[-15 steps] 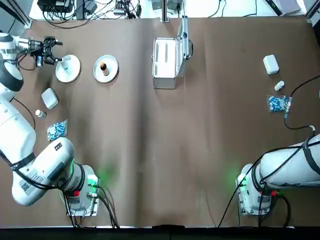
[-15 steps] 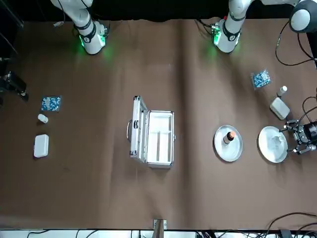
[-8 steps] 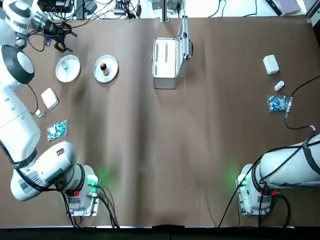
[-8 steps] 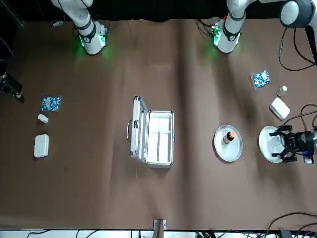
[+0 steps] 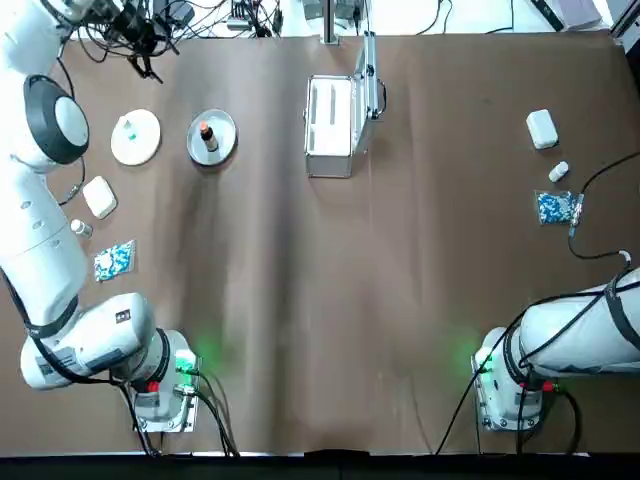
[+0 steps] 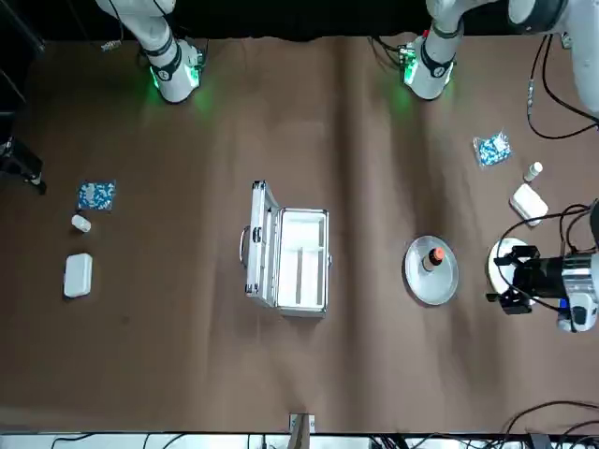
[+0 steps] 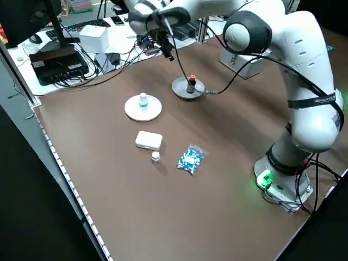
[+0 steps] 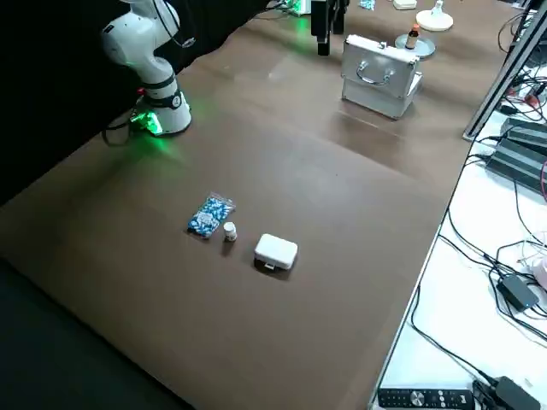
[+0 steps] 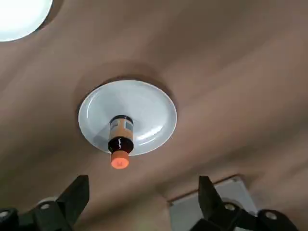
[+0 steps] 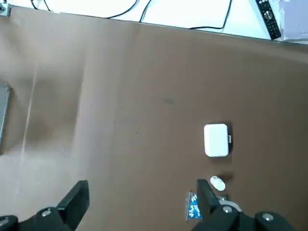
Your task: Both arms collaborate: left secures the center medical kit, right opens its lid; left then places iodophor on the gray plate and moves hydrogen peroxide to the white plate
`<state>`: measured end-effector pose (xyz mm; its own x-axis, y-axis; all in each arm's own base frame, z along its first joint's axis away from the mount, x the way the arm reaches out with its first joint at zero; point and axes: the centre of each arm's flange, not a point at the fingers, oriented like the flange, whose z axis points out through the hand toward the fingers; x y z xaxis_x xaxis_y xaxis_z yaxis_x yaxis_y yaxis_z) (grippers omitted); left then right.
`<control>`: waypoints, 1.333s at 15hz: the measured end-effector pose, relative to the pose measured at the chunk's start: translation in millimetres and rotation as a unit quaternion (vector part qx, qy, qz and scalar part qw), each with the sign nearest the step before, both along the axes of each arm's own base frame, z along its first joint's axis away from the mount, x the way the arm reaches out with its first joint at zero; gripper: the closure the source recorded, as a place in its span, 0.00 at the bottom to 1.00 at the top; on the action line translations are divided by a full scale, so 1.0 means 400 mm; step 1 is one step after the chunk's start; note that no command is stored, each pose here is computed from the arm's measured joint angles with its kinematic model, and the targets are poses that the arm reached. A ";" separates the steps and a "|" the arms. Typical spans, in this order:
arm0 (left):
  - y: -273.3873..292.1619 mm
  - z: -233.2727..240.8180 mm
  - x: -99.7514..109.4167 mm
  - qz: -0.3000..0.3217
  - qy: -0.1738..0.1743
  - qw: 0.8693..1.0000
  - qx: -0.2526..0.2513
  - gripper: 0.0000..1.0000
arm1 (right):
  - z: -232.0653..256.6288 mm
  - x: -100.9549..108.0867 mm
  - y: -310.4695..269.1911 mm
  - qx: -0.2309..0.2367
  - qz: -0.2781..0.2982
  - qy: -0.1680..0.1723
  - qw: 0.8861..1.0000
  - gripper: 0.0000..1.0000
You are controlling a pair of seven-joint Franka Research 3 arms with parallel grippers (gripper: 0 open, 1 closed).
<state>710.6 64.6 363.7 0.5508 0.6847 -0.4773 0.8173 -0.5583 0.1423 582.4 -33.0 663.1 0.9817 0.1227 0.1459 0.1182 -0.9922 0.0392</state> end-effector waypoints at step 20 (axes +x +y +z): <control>-0.508 0.373 -0.108 -0.310 -0.142 0.920 0.191 0.00 | -0.004 -0.004 -0.041 0.000 -0.015 0.004 1.000 0.01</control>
